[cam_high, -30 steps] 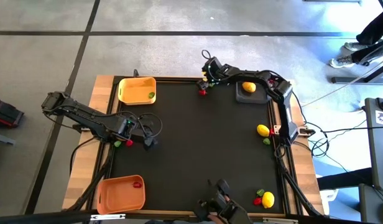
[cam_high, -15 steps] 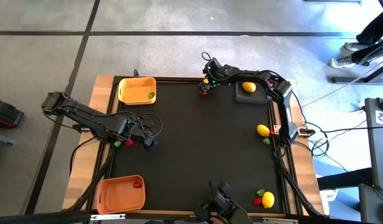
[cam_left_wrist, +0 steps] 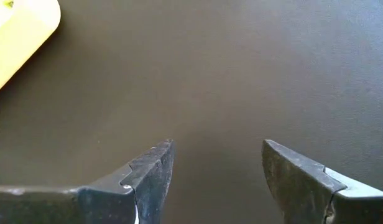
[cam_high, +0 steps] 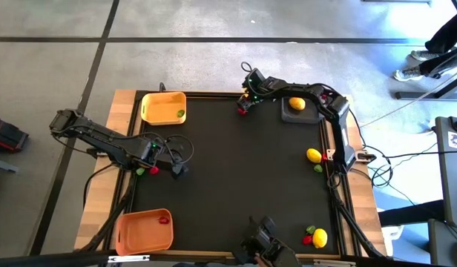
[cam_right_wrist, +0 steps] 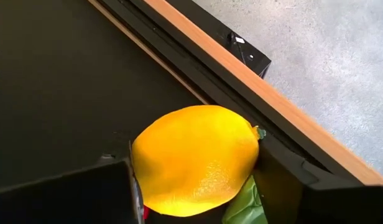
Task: Sort produce into baskets
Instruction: Put the yellow lemon into the black bin
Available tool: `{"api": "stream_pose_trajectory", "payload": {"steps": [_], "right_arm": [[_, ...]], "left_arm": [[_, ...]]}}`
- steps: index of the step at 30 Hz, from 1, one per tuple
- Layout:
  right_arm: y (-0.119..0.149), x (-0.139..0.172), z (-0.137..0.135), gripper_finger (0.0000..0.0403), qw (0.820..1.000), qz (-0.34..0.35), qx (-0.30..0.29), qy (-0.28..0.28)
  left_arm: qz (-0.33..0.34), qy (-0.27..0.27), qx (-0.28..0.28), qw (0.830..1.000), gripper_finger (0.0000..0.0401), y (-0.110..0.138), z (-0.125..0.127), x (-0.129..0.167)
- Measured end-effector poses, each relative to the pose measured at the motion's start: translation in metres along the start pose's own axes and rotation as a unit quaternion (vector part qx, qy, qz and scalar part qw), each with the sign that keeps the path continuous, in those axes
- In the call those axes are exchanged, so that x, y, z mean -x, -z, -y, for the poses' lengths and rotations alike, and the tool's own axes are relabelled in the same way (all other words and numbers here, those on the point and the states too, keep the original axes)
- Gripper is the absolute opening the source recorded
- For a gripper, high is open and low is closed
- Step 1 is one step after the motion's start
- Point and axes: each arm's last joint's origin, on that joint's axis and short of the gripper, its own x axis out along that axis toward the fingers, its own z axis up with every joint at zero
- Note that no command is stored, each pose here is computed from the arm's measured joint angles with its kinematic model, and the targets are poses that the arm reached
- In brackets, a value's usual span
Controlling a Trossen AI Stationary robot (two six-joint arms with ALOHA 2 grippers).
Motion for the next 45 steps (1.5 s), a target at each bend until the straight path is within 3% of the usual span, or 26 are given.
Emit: {"api": "stream_pose_trajectory", "payload": {"steps": [10, 26, 39, 45], "right_arm": [[-0.004, 0.01, -0.001, 0.0169, 1.0, 0.007, 0.017, -0.002], [-0.028, 0.118, -0.006, 0.017, 0.996, 0.059, 0.065, 0.026], [-0.016, 0.203, -0.002, 0.017, 0.983, 0.038, 0.103, 0.15], [0.002, 0.223, 0.011, 0.017, 0.976, 0.004, 0.105, 0.189]], "left_arm": [[0.0, 0.0, 0.0, 1.0, 0.0238, 0.0, 0.0, 0.0], [0.002, -0.001, 0.0, 1.0, 0.0238, 0.0, 0.0, 0.0], [0.002, -0.001, -0.01, 1.0, 0.0238, 0.0, 0.0, 0.0], [0.002, 0.0, 0.0, 1.0, 0.0238, 0.0, 0.0, 0.0]]}}
